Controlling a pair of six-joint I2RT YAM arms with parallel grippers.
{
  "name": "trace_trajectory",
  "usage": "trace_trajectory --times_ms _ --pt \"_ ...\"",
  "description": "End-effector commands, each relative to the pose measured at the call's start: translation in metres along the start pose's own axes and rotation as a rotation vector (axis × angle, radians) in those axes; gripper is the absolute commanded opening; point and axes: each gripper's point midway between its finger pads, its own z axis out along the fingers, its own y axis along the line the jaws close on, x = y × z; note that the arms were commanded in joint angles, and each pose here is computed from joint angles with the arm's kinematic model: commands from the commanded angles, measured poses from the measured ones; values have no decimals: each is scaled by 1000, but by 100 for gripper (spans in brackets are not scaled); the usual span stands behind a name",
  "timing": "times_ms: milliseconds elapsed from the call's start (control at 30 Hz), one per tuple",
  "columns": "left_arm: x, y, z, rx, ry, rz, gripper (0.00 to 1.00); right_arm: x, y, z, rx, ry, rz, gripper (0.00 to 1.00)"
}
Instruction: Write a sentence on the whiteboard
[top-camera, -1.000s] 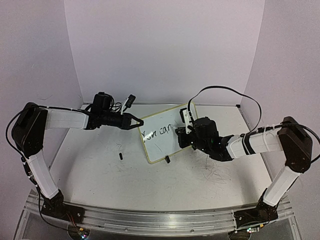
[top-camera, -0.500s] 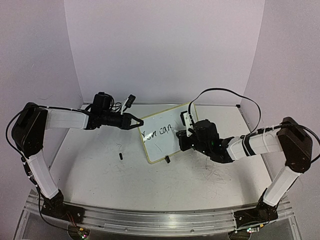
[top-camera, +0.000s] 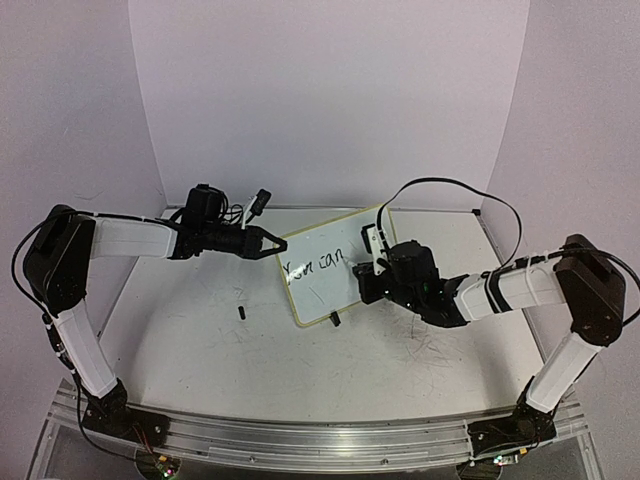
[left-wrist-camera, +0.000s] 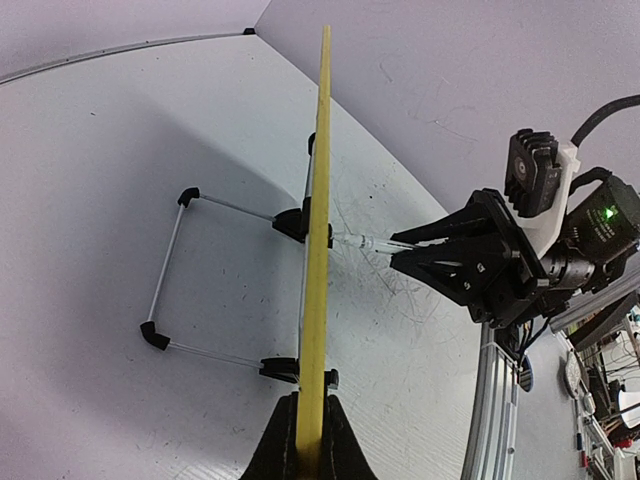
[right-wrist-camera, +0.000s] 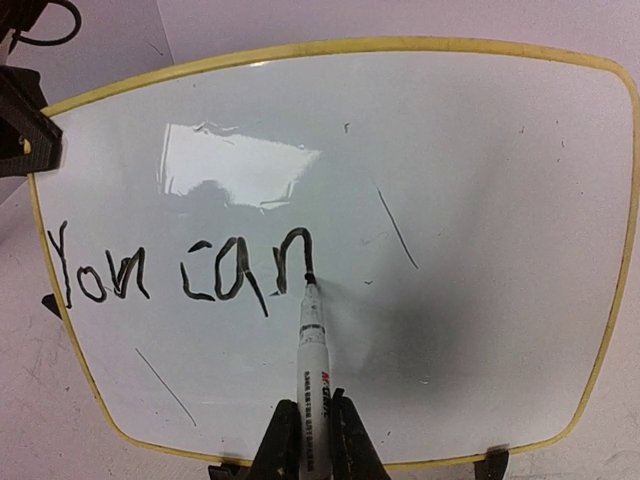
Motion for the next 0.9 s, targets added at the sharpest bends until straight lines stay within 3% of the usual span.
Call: trace_trajectory --times_ms 0,167,367,867 --pt "-3 -4 -10 -21 -8 22 0 -30 2 -19 -26 -65 15 0" --pt "-3 -4 -10 -21 -7 22 0 -53 -12 -47 -17 -136 23 0" --pt "-3 -4 -10 -18 -6 22 0 -45 -26 -17 -4 -74 -13 0" --pt "-4 -4 -10 -20 -8 25 0 -29 -22 -8 -8 -64 -6 0"
